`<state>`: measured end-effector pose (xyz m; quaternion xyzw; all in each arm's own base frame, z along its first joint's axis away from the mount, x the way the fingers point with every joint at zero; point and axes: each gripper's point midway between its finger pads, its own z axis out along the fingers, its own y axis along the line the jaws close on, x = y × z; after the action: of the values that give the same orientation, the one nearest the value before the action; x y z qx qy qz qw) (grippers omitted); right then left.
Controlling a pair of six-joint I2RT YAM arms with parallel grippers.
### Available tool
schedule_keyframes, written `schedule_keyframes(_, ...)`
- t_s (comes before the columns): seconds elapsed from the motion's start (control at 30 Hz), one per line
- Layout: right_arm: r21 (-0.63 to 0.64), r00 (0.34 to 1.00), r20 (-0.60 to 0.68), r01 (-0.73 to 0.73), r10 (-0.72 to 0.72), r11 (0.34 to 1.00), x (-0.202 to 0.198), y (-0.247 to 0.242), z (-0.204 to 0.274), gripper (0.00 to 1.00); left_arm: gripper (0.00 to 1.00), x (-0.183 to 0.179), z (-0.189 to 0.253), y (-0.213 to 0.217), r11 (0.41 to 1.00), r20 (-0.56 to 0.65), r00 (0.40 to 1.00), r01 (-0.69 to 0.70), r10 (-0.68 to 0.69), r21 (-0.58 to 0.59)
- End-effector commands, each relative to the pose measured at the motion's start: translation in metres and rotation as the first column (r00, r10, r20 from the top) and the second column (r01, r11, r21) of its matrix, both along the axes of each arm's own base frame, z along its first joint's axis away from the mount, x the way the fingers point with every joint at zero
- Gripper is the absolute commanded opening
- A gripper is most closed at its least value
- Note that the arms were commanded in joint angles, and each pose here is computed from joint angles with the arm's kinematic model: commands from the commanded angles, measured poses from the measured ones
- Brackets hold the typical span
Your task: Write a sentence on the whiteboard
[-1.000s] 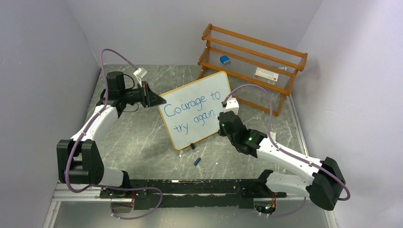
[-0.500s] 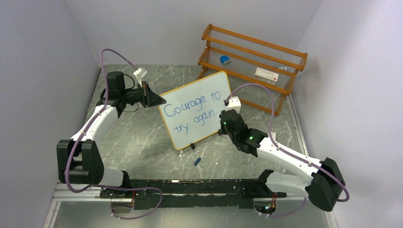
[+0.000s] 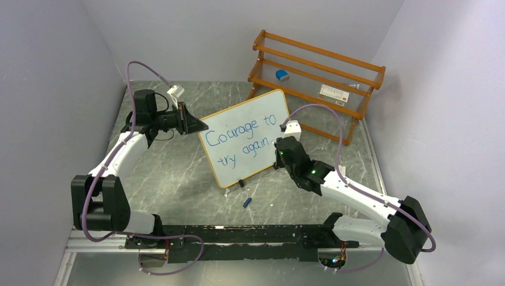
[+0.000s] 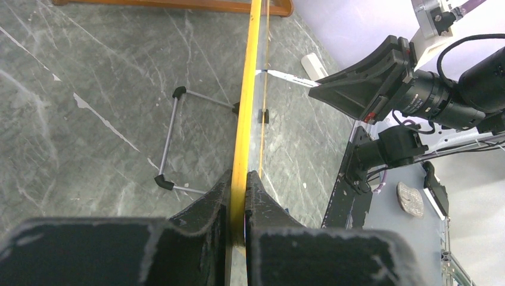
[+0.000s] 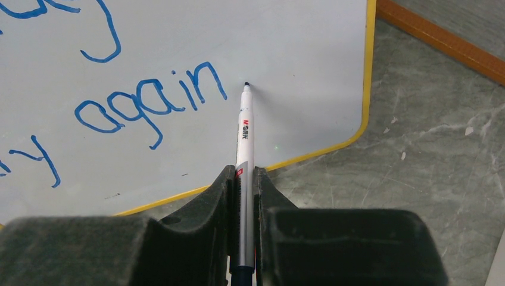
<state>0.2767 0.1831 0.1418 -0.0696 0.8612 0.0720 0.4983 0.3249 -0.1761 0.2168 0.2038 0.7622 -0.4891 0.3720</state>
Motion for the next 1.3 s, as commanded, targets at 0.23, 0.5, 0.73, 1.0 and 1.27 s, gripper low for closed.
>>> schedule_keyframes(0.23,0.017,0.999,0.043,0.028,-0.029,0.999,-0.001,-0.013,0.025,0.0,0.05,0.007,-0.034,0.007,0.99,-0.047,0.996,-0.074,0.08,0.118)
schedule_keyframes(0.5,0.019,0.996,0.073,0.055,-0.056,0.998,-0.009,-0.028,0.043,0.0,0.14,0.007,-0.029,0.008,0.989,-0.037,0.995,-0.088,0.093,0.116)
schedule_keyframes(0.73,0.028,0.992,0.106,0.067,-0.07,0.997,-0.013,-0.037,0.063,0.0,0.45,0.008,-0.005,0.009,0.993,0.003,0.995,-0.101,0.101,0.053)
schedule_keyframes(1.0,0.058,0.985,0.151,0.075,-0.083,0.995,-0.02,-0.048,0.088,0.0,0.67,0.006,0.038,0.011,0.989,0.072,0.987,-0.148,0.146,0.016)
schedule_keyframes(1.27,0.071,0.976,0.19,0.096,-0.108,0.993,-0.029,-0.064,0.105,0.0,0.78,-0.007,0.066,0.038,0.929,0.157,0.931,-0.349,0.33,0.121)
